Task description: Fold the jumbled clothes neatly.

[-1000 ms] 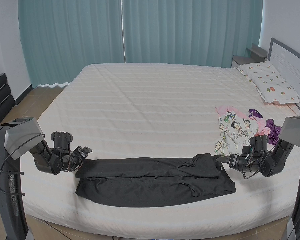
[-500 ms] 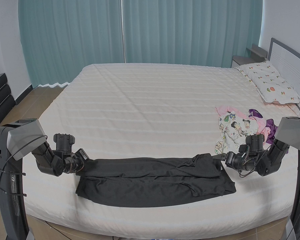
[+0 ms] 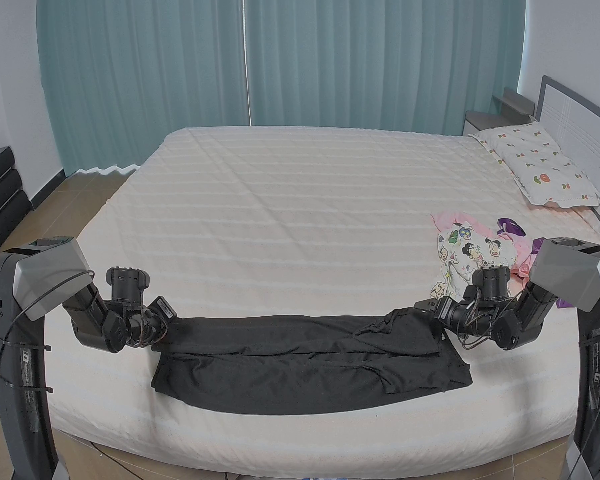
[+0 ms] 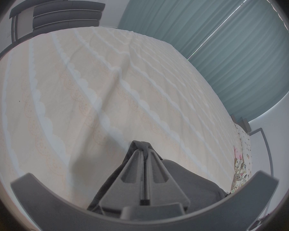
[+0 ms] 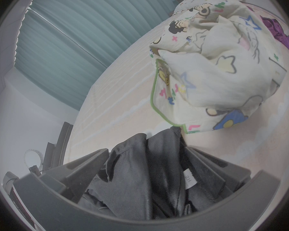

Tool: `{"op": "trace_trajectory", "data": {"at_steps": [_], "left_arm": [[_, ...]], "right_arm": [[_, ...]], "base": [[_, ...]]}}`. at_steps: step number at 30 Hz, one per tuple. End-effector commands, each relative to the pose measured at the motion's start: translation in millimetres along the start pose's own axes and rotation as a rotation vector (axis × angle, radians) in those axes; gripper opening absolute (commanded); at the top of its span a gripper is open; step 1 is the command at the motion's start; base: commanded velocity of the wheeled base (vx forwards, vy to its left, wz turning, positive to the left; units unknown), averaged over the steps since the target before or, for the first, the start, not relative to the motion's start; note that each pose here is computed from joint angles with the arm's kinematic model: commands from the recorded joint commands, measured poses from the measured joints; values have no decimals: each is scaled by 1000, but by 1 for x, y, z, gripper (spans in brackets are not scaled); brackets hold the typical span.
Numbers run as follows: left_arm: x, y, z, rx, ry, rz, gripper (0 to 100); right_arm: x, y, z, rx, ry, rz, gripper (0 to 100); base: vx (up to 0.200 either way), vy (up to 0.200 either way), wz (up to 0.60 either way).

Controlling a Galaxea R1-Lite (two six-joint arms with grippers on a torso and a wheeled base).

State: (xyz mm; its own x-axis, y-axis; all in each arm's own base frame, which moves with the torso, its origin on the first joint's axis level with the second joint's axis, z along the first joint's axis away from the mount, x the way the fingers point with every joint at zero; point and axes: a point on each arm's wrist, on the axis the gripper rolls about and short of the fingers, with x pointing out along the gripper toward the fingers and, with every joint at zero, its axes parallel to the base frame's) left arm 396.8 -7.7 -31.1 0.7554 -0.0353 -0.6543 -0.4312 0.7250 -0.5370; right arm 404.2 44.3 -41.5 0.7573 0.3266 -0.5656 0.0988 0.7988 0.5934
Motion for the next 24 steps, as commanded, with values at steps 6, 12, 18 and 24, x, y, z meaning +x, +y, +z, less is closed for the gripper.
{"op": "trace_trajectory", "data": {"at_steps": [6,12,18,24], "left_arm": [[-1,0,0,0,0,0,0],[-1,0,0,0,0,0,0],[-1,0,1,-3,-2,0,0],[-1,1,4,-45,-10,-1,0]], "right_arm": [[5,-2,-1,0,2,-2,0],[1,-3,-1,4,0,-16,0],[0,-5,1,8,-5,-20,0],[0,-7,7,14,-27,-17,0]], "base": [[0,0,0],[0,0,0],[0,0,0],[0,0,0]]}}
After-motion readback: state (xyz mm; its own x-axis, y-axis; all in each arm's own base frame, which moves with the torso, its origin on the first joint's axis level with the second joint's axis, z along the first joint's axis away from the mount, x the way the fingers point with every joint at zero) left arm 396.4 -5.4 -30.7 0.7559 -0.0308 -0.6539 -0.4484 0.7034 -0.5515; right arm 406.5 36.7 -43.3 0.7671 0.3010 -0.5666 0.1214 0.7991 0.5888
